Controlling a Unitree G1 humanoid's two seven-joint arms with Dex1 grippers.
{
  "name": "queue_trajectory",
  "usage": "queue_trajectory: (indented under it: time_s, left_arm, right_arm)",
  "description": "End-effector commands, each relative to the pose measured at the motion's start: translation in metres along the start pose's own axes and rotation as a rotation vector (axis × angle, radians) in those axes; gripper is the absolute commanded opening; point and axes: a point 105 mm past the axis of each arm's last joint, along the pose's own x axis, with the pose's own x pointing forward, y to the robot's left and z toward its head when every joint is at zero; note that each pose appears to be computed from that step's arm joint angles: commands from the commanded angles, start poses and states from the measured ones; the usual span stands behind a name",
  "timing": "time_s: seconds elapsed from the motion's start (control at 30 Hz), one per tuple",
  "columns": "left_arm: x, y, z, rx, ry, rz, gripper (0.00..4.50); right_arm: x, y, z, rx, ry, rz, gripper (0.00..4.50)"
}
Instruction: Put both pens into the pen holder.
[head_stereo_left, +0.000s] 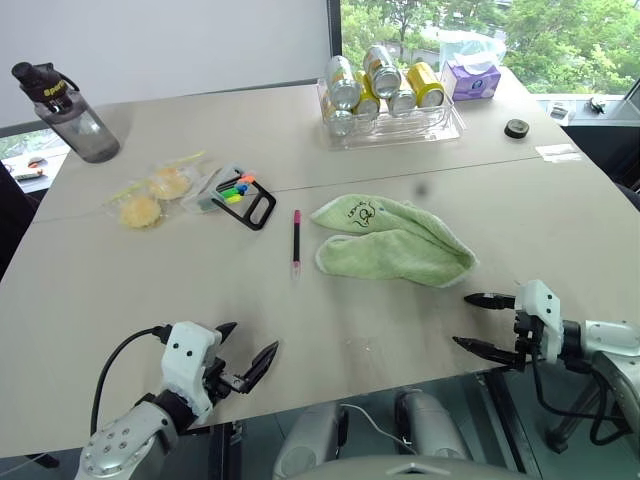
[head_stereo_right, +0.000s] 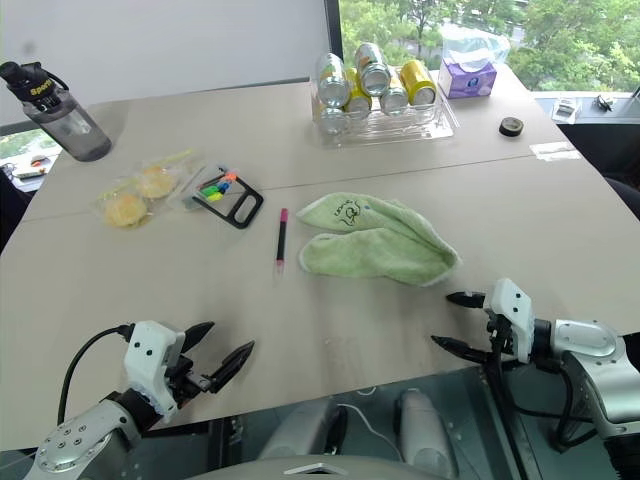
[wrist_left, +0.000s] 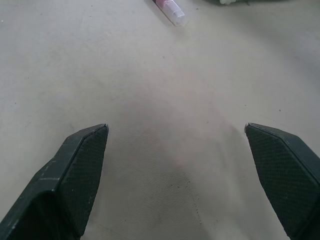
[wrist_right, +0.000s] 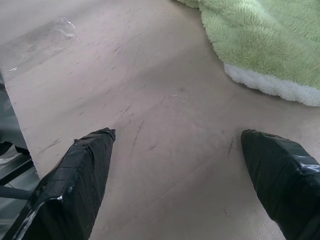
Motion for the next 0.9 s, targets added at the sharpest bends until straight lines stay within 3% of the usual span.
queue_trajectory:
  time_s: [0.03, 0.47, 0.7, 0.9]
  left_arm:
    - [-0.001, 0.002, 0.007, 0.029, -0.026, -0.009, 4.50]
    - [0.006, 0.002, 0.010, 0.037, -0.046, -0.029, 4.50]
    - [0.006, 0.004, 0.011, 0.049, -0.049, -0.023, 4.50]
    - [0.005, 0.004, 0.025, 0.116, -0.079, -0.059, 4.50]
  right_arm:
    - [-0.004, -0.007, 0.007, -0.038, -0.020, -0.034, 4.34]
    - [0.001, -0.011, 0.019, -0.045, -0.075, -0.029, 4.34]
    - [0.002, -0.025, 0.048, -0.106, -0.140, -0.053, 4.34]
    - [0.019, -0.053, 0.078, -0.159, -0.194, -0.181, 4.34]
